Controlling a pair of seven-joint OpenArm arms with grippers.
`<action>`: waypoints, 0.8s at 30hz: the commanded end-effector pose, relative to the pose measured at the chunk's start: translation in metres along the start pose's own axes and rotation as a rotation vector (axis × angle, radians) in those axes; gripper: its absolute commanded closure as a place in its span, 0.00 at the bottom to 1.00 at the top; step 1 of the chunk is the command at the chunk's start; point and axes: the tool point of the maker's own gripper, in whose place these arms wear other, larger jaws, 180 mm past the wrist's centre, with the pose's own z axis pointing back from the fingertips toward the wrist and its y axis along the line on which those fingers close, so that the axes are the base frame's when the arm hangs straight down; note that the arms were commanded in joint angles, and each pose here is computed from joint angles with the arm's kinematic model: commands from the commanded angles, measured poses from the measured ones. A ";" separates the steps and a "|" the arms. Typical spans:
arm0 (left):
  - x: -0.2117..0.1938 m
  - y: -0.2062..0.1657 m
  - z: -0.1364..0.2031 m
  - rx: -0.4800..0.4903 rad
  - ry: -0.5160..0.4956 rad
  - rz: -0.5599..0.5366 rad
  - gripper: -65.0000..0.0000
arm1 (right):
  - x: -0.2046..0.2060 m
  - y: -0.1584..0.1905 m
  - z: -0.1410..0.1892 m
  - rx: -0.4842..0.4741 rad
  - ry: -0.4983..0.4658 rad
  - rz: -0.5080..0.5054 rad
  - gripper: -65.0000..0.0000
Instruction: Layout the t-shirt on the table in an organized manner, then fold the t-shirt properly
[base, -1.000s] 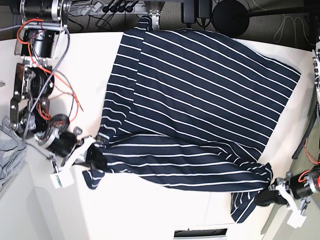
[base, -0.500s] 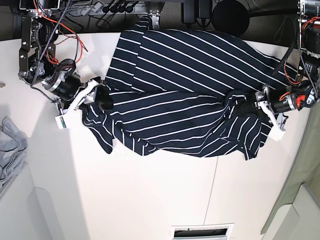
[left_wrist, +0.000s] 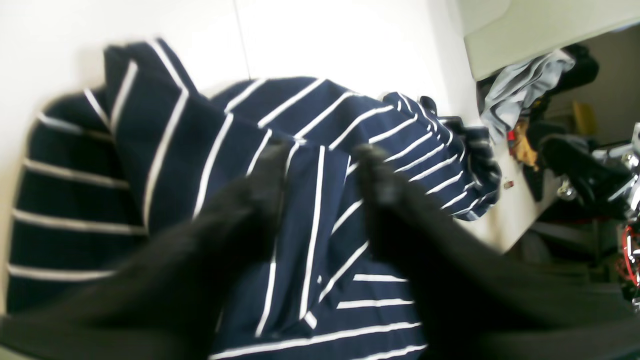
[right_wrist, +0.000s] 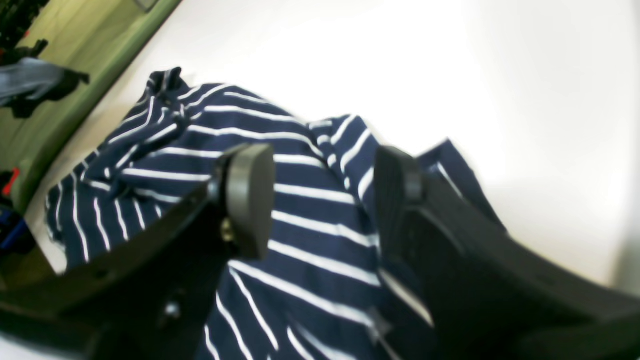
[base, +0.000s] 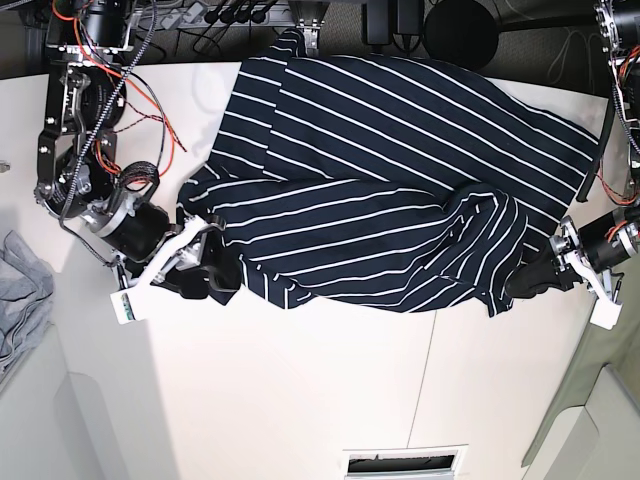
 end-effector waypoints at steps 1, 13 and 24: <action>0.025 -0.007 0.006 -0.018 -0.059 -0.046 0.42 | 0.024 0.005 -0.003 0.016 -0.075 0.015 0.51; 0.009 -0.017 -0.052 0.062 0.011 -0.295 0.41 | -0.017 0.003 -0.091 -0.028 0.093 0.027 0.51; -0.062 -0.041 -0.108 0.053 0.274 -0.562 0.82 | -0.045 0.015 -0.108 0.009 0.194 0.039 1.00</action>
